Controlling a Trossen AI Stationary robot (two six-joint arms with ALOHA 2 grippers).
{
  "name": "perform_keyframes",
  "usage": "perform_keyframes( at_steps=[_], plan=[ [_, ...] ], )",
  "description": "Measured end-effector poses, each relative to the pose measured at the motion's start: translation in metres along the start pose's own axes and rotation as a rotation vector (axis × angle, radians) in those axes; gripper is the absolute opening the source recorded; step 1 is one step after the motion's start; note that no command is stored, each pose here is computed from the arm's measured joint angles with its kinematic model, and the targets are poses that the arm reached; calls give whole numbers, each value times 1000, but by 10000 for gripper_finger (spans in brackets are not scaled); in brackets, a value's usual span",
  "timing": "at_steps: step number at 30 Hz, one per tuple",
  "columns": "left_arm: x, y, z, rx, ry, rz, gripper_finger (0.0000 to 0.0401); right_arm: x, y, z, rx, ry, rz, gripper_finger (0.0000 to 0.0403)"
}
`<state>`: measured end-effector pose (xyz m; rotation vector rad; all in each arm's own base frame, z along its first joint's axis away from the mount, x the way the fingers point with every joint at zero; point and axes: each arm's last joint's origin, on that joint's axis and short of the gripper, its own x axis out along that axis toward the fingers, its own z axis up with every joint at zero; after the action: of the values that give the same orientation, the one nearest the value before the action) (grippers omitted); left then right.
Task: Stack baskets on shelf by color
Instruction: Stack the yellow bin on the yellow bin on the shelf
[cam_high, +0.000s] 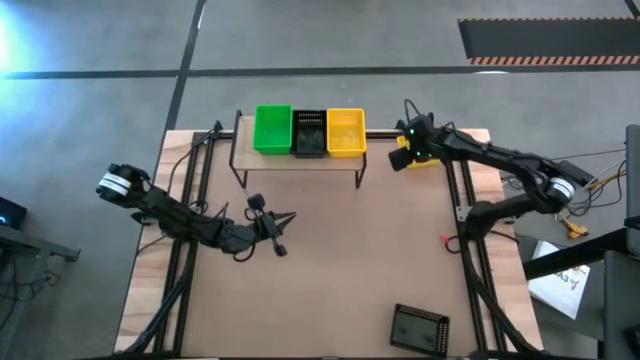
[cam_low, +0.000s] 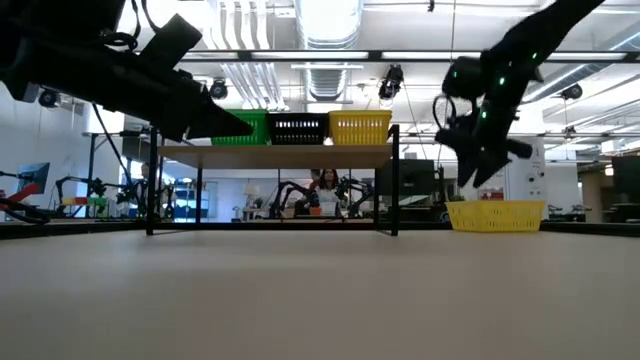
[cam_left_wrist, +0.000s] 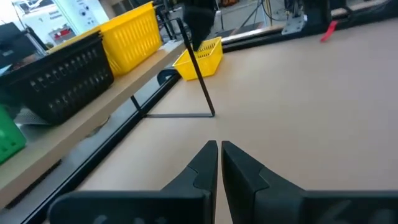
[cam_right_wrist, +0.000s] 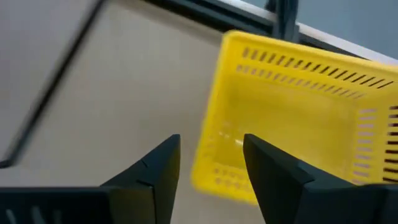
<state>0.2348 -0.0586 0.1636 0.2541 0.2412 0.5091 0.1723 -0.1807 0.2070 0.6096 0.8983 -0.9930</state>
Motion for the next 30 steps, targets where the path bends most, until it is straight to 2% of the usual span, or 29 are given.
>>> perform_keyframes(
  at_steps=[3,10,13,16,19,23,26,30],
  plan=[
    [0,0,2,-12,-8,0,5,19,-6,1,-18,64,-28,167],
    [1,0,6,-27,-20,0,5,51,-1,8,-102,133,-41,146],
    [1,0,8,-32,-25,1,5,56,1,13,-139,146,-50,118],
    [1,-1,10,-36,-29,-8,5,53,2,12,-178,185,-53,71],
    [1,-2,10,-36,-32,-31,5,39,9,5,-235,213,-44,21],
    [1,-2,10,-35,-32,-41,5,2,31,-8,-314,191,-35,12],
    [1,-2,10,-34,-31,-42,5,-37,50,-22,-400,92,-27,10],
    [1,-2,9,-33,-31,-42,5,-91,72,-43,-574,-105,106,9]
  ],
)
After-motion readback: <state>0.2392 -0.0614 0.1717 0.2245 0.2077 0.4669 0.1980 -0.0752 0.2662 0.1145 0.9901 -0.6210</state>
